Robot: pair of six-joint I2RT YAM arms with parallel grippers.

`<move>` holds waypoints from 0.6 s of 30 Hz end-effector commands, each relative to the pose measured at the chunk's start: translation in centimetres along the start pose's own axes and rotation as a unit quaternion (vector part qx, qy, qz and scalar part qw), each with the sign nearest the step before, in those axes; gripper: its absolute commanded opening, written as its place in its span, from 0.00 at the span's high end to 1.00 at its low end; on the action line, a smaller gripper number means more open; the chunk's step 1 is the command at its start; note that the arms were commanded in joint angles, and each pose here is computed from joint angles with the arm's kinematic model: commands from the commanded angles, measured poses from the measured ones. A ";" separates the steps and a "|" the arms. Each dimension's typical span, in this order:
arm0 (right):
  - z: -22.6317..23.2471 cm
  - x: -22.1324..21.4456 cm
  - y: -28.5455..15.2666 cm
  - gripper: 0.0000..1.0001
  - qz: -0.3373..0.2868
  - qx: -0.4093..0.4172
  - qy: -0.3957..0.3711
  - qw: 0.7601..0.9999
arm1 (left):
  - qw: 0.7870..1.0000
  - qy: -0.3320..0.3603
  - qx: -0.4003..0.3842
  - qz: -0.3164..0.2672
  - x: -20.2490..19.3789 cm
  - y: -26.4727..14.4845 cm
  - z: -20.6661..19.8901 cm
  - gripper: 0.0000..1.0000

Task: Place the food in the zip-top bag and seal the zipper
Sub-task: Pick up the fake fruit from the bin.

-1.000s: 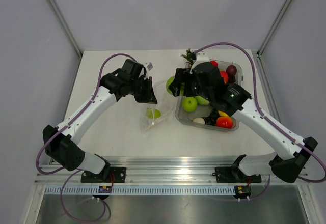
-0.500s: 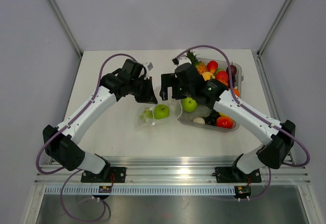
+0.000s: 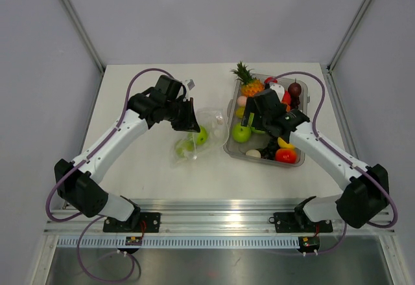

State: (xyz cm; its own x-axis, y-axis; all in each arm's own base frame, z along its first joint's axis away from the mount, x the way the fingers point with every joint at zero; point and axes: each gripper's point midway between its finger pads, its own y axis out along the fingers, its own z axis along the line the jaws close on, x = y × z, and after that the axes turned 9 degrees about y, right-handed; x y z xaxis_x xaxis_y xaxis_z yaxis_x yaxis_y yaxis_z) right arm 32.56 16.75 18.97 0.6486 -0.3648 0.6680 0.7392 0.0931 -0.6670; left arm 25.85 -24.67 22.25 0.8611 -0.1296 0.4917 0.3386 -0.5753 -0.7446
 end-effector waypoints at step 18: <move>-0.3 -5.6 10.3 0.01 0.031 -0.014 0.082 0.996 | 0.999 0.022 -0.020 -0.017 0.7 -0.4 -0.7 1.00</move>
State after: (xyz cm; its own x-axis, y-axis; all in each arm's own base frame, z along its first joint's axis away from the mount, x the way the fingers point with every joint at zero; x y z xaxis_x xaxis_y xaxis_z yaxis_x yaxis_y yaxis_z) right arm 34.39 19.10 7.30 0.7103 -0.4576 0.5348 0.6407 0.1056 -0.7605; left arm 25.86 -24.64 22.23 0.8566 -0.1389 0.4970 0.3383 -0.5760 -0.7442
